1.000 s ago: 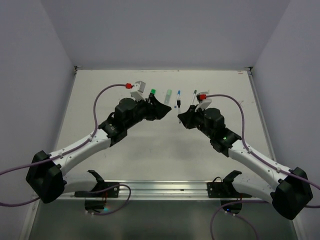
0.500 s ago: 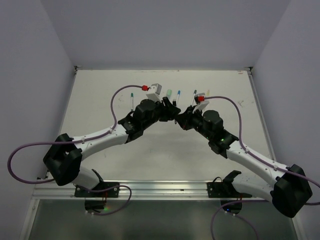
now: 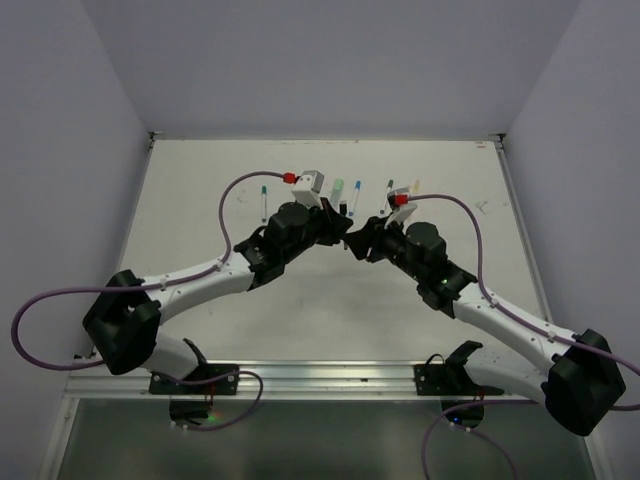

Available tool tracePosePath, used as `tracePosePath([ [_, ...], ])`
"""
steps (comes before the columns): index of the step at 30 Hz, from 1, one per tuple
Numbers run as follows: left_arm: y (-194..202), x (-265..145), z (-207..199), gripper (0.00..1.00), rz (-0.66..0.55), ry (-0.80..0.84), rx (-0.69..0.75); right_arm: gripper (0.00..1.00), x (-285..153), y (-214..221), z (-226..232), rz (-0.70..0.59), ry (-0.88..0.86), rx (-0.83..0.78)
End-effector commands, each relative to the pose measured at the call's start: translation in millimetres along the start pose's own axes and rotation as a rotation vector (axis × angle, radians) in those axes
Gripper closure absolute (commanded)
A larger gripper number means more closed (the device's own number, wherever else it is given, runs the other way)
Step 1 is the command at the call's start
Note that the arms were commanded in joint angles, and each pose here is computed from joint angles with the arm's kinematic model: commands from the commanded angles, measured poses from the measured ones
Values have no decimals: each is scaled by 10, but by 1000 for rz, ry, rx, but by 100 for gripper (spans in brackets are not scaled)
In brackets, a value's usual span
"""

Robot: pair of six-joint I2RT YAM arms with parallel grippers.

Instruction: Open the pen caps

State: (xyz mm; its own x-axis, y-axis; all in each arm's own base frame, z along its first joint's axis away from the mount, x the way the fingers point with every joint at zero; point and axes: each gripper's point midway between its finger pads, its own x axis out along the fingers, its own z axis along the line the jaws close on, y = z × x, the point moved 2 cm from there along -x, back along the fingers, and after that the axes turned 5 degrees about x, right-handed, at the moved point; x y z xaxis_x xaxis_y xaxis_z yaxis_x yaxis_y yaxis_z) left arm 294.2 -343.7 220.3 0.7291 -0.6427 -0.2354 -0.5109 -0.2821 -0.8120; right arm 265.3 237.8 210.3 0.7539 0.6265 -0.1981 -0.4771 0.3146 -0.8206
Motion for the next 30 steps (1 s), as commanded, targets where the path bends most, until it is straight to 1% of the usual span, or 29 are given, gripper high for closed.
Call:
tracePosePath([
  [1, -162, -173, 26, 100, -66, 3, 141, 54, -71, -165, 129, -32, -32, -28],
  [3, -166, -261, 36, 100, -56, 16, 222, 45, -120, -158, 128, -2, -14, -36],
  [4, -93, -293, 98, 100, -30, 7, 245, 43, -135, -235, 172, -10, -18, -36],
  [5, -101, -347, 104, 100, -30, 8, 259, 41, -156, -231, 179, 5, -14, -34],
  [7, 21, -416, 179, 100, 6, 12, 303, 35, -194, -349, 258, -11, -22, -24],
  [10, 92, -532, 192, 100, 19, 47, 339, 27, -205, -457, 340, -15, -27, -6],
  [13, 155, -604, 153, 100, 34, 97, 359, 25, -153, -532, 420, -9, -39, 14],
  [17, 207, -628, 114, 100, 52, 138, 373, 25, -28, -548, 525, 19, -73, 50],
  [22, 185, -622, 94, 100, 43, 146, 378, 29, 94, -505, 539, 44, -82, 74],
  [26, 166, -625, 56, 100, 35, 161, 375, 34, 182, -398, 498, 76, -73, 83],
  [30, 151, -623, 52, 100, 30, 162, 374, 44, 226, -298, 519, 105, -89, 95],
])
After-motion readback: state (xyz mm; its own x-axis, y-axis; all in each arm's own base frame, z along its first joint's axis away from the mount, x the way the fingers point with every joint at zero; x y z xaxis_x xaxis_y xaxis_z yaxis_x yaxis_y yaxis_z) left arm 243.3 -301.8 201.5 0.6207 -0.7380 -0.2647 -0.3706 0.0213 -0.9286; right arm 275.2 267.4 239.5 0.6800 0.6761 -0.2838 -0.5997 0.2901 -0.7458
